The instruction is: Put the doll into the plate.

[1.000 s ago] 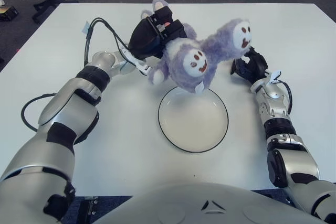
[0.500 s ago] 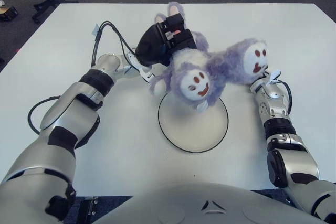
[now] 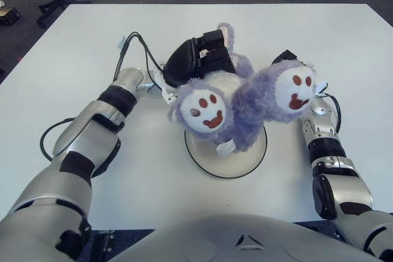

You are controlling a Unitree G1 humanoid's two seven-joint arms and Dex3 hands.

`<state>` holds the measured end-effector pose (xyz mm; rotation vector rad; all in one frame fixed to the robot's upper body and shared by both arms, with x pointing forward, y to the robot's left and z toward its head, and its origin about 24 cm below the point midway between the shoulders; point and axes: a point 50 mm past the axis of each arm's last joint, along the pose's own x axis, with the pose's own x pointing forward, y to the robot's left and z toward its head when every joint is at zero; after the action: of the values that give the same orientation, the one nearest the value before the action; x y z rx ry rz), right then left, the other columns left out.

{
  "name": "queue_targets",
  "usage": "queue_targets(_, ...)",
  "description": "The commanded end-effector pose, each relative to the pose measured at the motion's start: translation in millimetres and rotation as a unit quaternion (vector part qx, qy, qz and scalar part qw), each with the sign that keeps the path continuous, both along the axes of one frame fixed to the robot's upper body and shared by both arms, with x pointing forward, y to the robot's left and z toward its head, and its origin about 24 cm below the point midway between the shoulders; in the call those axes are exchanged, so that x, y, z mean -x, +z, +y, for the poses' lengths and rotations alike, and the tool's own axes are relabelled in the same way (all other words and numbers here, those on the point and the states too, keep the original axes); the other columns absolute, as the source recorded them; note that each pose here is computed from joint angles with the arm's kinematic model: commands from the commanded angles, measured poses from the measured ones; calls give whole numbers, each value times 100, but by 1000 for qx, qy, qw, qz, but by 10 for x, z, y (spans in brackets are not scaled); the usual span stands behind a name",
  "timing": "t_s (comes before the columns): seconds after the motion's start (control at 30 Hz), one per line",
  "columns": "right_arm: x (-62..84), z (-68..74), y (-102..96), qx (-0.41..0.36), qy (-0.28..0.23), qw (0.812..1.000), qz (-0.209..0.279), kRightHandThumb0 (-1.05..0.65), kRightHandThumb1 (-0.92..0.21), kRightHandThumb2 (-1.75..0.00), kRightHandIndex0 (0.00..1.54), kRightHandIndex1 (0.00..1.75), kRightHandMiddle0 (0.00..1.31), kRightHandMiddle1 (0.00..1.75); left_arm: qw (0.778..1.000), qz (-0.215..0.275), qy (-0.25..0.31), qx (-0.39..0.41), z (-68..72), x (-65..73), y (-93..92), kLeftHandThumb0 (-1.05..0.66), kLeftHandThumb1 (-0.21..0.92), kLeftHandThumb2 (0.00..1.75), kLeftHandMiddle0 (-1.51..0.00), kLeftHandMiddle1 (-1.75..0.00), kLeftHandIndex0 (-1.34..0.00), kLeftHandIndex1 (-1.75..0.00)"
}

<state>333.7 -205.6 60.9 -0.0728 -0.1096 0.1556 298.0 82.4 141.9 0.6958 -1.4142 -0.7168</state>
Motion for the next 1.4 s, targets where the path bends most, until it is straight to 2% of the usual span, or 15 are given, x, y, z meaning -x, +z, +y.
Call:
queue_targets(0.0, 73, -6, -222, -2, -1, 999, 54, -38, -71, -79, 85, 175, 33, 175, 999, -10, 1, -32, 21, -27, 22, 0, 84, 19, -89, -175, -70, -175)
queue_targets(0.13, 72, -6, -222, -2, -1, 999, 54, -38, -71, -80, 85, 175, 33, 175, 999, -10, 1, -33, 21, -27, 22, 0, 85, 17, -89, -175, -69, -175)
queue_targets(0.23, 71, -7, -222, -2, 0, 998, 55, -38, -71, -80, 85, 175, 33, 175, 997, -45, 25, -55, 39, -15, -20, 1, 86, 16, -89, -175, -69, -175)
queue_targets(0.4, 70, -6, -223, -2, 0, 998, 55, -38, -71, -80, 85, 175, 34, 175, 996, -55, 29, -56, 40, -1, -35, 2, 86, 15, -89, -175, -69, -175)
queue_targets(1.37, 72, -17, -219, -1, 2, 999, 54, -38, -70, -81, 86, 175, 34, 175, 994, -51, 14, -93, 38, 46, -48, 1, 88, 12, -87, -175, -65, -175)
